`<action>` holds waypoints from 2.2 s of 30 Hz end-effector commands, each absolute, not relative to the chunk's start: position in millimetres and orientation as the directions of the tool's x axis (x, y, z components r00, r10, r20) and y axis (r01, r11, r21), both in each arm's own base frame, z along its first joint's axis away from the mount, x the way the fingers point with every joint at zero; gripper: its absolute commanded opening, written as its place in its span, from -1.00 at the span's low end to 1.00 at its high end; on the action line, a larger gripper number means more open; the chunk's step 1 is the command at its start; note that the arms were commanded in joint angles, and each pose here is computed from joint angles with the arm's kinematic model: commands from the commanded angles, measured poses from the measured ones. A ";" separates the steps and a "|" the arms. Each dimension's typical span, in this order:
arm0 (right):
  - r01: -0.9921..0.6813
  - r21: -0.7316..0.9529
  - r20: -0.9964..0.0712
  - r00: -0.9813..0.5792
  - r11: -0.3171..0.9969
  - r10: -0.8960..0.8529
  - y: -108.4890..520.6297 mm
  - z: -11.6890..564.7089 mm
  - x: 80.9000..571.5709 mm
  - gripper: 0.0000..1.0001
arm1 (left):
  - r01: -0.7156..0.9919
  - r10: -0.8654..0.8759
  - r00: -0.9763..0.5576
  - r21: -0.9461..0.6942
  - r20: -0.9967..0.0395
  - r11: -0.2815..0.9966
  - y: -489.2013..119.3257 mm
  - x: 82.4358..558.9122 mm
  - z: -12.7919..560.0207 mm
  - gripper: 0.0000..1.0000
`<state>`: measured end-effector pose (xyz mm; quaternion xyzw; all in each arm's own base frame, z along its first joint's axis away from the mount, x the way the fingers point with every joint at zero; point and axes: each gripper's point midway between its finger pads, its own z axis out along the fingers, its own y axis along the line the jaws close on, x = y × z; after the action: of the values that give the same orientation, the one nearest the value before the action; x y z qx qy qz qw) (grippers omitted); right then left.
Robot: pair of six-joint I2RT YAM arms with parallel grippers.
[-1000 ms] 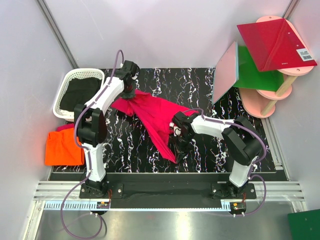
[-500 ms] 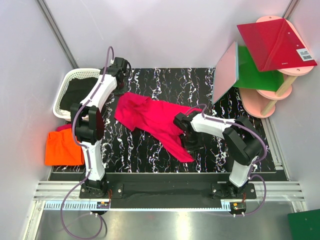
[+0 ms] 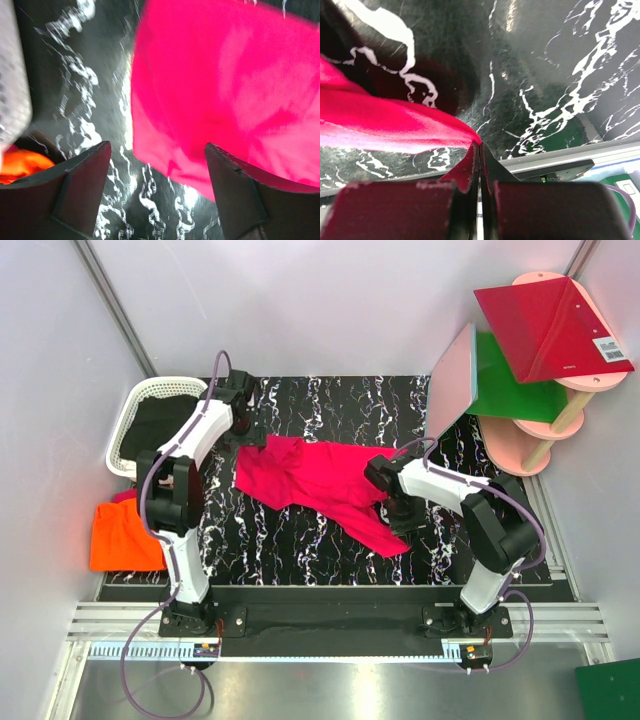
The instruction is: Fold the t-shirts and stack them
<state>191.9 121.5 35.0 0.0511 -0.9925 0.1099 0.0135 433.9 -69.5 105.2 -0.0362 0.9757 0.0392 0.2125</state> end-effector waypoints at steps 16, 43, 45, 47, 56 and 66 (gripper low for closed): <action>-0.104 -0.014 -0.051 -0.993 0.994 -0.105 164.2 67.9 213.3 -0.91 | 0.109 0.077 -0.913 -0.058 -0.400 0.992 -168.1 415.1 87.4 0.66; -0.095 -0.006 -0.058 -0.994 0.995 -0.096 158.5 60.9 202.7 -1.00 | 0.014 0.055 -0.893 0.095 -0.447 0.995 -131.6 419.7 127.1 0.98; -0.094 -0.002 -0.056 -0.994 0.996 -0.094 158.9 60.3 201.7 -1.00 | 0.046 0.079 -0.900 0.085 -0.429 0.995 -143.2 418.0 119.0 0.98; -0.094 -0.003 -0.048 -0.994 0.996 -0.094 158.1 58.3 199.7 -1.00 | 0.066 0.096 -0.904 0.085 -0.418 0.994 -149.9 417.5 113.8 0.98; -0.099 -0.002 -0.038 -0.994 0.995 -0.099 157.7 54.4 197.5 -1.00 | 0.057 0.110 -0.933 0.161 -0.342 0.985 -151.2 413.8 78.6 0.54; -0.113 0.014 -0.032 -0.993 0.993 -0.113 160.3 51.2 197.0 -1.00 | 0.002 0.106 -0.929 0.281 -0.355 0.960 -122.7 420.8 82.0 -0.72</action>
<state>194.5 154.1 44.6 0.0509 -0.9986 0.0143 -0.0011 406.5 -138.6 60.4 0.0446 0.9814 0.1075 0.1530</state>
